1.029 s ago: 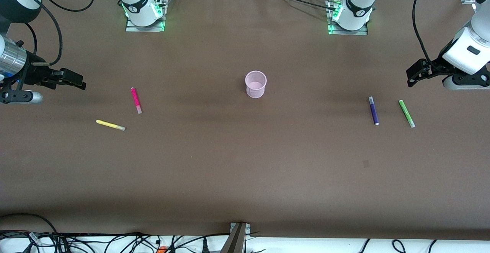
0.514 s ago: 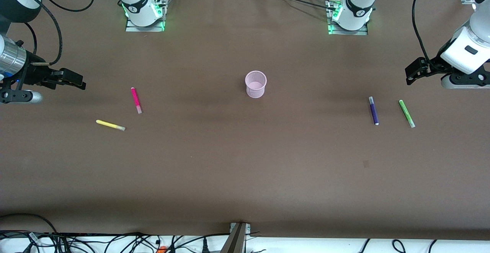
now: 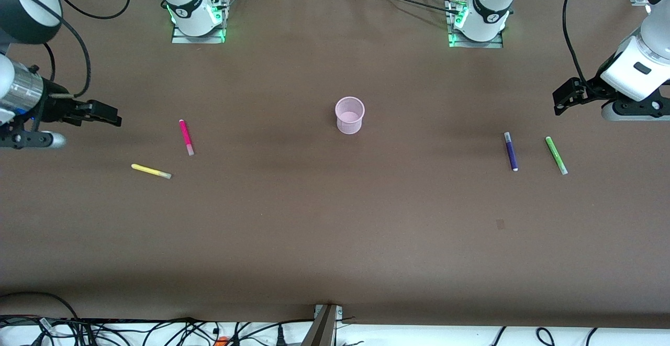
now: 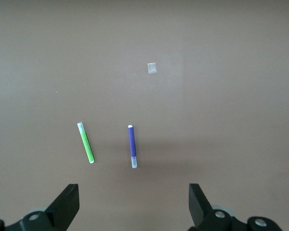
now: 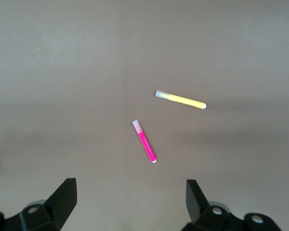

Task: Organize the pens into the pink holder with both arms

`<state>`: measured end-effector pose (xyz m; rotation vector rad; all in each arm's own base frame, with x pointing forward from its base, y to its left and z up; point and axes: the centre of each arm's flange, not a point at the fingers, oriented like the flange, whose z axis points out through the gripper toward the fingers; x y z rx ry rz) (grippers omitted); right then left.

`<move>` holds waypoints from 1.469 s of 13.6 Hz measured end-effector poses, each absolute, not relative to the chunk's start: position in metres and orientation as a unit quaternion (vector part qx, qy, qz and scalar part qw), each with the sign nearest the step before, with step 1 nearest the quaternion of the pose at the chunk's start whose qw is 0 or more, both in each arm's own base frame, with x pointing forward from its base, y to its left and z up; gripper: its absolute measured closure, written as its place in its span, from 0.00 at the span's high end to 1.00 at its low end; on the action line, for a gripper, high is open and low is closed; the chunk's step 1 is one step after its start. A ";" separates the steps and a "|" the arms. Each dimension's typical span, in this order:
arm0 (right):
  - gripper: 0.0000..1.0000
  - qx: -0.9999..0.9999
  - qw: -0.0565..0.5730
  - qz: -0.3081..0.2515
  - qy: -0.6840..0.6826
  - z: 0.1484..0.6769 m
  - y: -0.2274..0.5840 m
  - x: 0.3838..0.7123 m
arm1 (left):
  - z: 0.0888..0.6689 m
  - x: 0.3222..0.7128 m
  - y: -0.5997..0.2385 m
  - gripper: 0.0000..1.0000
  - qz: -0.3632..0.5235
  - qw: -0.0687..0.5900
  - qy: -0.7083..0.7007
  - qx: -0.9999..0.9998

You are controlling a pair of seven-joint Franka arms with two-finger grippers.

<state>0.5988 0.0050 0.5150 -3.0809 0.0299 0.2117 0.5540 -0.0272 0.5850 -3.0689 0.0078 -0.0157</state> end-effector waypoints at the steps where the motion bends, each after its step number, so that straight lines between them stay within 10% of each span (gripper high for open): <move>1: 1.00 -0.997 0.027 0.075 0.008 0.507 0.007 0.601 | 0.583 0.552 -0.027 1.00 0.004 0.037 0.002 -0.999; 10: 1.00 -0.992 0.027 0.122 -0.017 0.426 0.029 0.588 | 0.527 0.556 -0.005 1.00 0.111 0.035 -0.019 -0.993; 20: 1.00 -0.975 0.035 0.081 -0.203 0.287 0.031 0.500 | 0.320 0.578 0.061 1.00 0.121 0.011 -0.008 -0.993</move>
